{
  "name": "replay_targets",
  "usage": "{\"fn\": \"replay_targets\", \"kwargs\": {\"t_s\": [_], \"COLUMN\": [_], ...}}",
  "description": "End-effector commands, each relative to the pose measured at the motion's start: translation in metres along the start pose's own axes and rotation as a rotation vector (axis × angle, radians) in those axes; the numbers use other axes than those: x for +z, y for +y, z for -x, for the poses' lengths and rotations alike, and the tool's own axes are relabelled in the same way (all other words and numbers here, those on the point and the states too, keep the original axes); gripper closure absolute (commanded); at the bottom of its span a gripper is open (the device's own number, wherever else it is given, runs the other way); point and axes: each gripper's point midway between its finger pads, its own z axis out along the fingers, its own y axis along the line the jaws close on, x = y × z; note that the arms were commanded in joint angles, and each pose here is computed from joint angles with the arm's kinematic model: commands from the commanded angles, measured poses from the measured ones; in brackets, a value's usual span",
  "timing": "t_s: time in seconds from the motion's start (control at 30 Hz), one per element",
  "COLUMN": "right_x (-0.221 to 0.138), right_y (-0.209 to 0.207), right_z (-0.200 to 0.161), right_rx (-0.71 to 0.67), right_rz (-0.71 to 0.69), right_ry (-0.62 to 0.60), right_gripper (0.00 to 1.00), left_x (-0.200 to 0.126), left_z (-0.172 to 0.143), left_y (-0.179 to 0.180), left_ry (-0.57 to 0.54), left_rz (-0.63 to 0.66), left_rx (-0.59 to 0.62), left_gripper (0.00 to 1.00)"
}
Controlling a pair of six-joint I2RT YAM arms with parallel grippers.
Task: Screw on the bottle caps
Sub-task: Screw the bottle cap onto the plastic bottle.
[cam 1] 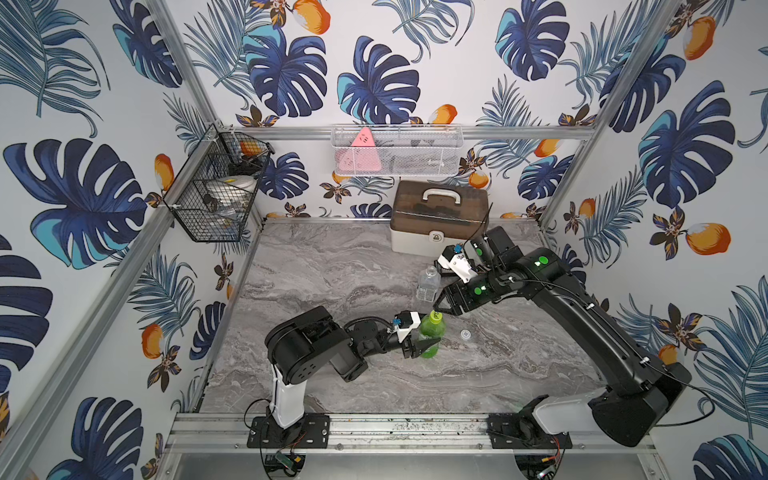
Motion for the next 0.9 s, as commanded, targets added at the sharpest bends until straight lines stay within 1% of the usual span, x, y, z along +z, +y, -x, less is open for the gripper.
{"fn": "replay_targets", "kwargs": {"t_s": [0.0,0.17,0.27,0.47,0.53,0.63,0.87], "right_x": [0.008,0.018,0.022,0.024,0.023,0.021,0.024], "right_y": [0.007,0.018,0.018,0.013,0.013,0.016,0.020], "right_z": [0.018,0.011,0.003,-0.007,-0.009,-0.013,-0.026], "right_rx": [-0.065,-0.083,-0.073,-0.072,-0.073,-0.072,-0.064], "right_rz": [0.063,0.157,0.168,0.145,0.148,0.165,0.202], "right_ry": [-0.042,-0.036,-0.022,-0.005,0.002,0.016,0.046], "right_gripper": [0.35,0.53,0.58,0.60,0.64,0.68,0.71], "left_x": [-0.005,-0.005,-0.005,-0.004,-0.005,-0.005,-0.006], "left_z": [-0.023,-0.022,-0.022,-0.023,-0.023,-0.024,-0.025], "left_y": [0.004,0.005,0.005,0.004,0.005,0.006,0.009], "left_ry": [0.080,0.075,0.075,0.077,0.078,0.081,0.084], "left_rz": [0.015,0.011,0.011,0.005,0.009,0.018,0.034], "left_rx": [-0.018,-0.020,-0.023,-0.035,-0.034,-0.036,-0.042], "left_gripper": [0.32,0.32,0.32,0.32,0.32,0.32,0.32]}}
